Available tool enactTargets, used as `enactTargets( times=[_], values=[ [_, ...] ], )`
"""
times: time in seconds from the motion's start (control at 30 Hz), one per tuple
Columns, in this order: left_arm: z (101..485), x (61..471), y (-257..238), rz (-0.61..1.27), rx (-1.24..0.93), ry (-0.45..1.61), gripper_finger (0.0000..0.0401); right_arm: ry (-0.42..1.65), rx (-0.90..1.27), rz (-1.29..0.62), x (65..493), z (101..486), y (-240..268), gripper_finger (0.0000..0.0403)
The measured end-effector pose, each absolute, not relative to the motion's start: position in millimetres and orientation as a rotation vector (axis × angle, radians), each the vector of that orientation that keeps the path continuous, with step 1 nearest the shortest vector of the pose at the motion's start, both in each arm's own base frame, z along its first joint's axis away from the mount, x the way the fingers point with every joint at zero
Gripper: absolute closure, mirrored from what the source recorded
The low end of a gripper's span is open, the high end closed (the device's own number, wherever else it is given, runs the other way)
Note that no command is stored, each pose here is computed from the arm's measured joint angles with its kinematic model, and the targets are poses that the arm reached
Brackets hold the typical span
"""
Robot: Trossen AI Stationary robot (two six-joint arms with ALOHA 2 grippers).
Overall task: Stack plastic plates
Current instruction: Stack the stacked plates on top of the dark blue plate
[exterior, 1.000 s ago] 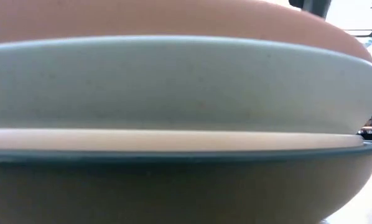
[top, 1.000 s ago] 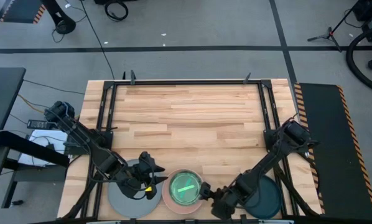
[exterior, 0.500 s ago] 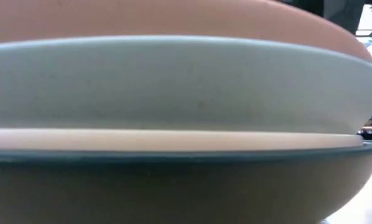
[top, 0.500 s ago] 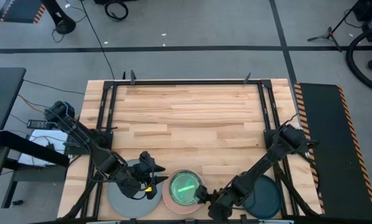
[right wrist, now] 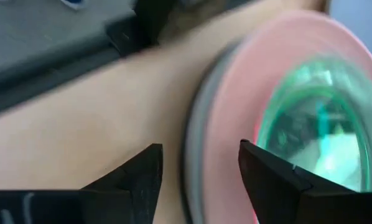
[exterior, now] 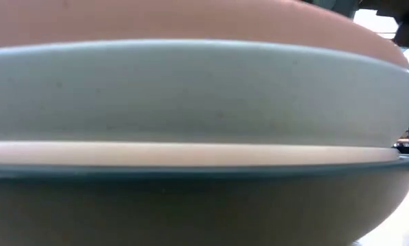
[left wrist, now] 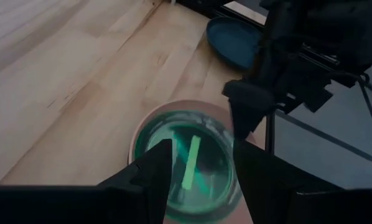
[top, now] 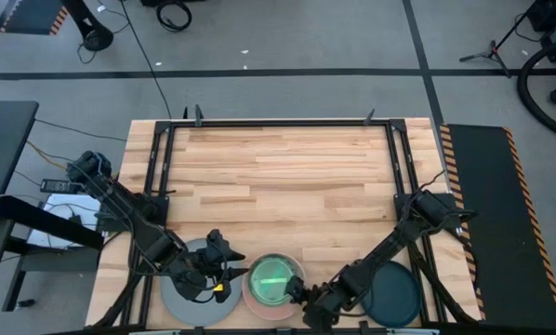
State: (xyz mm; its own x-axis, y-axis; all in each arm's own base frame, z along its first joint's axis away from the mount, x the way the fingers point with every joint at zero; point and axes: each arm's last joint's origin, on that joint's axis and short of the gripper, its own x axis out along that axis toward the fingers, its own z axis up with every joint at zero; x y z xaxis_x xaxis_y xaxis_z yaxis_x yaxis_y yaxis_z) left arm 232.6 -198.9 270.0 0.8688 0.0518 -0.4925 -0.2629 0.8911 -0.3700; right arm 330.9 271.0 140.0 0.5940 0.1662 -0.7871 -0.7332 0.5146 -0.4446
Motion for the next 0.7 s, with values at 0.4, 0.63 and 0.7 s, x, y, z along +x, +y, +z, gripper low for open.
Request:
enactTargets(
  times=[0.4, 0.63, 0.7],
  values=[
    [270, 232, -200, 0.173, -0.472, 0.491, 0.0225, 0.813, -0.849, 0.599, 331, 127, 255, 0.0262],
    [270, 229, -203, 0.165, -0.495, 0.492, 0.0225, 0.812, -0.904, 0.595, 327, 124, 254, 0.0285],
    [270, 228, -204, 0.16, -0.495, 0.493, 0.0225, 0.812, -0.924, 0.576, 327, 124, 254, 0.0295]
  ],
)
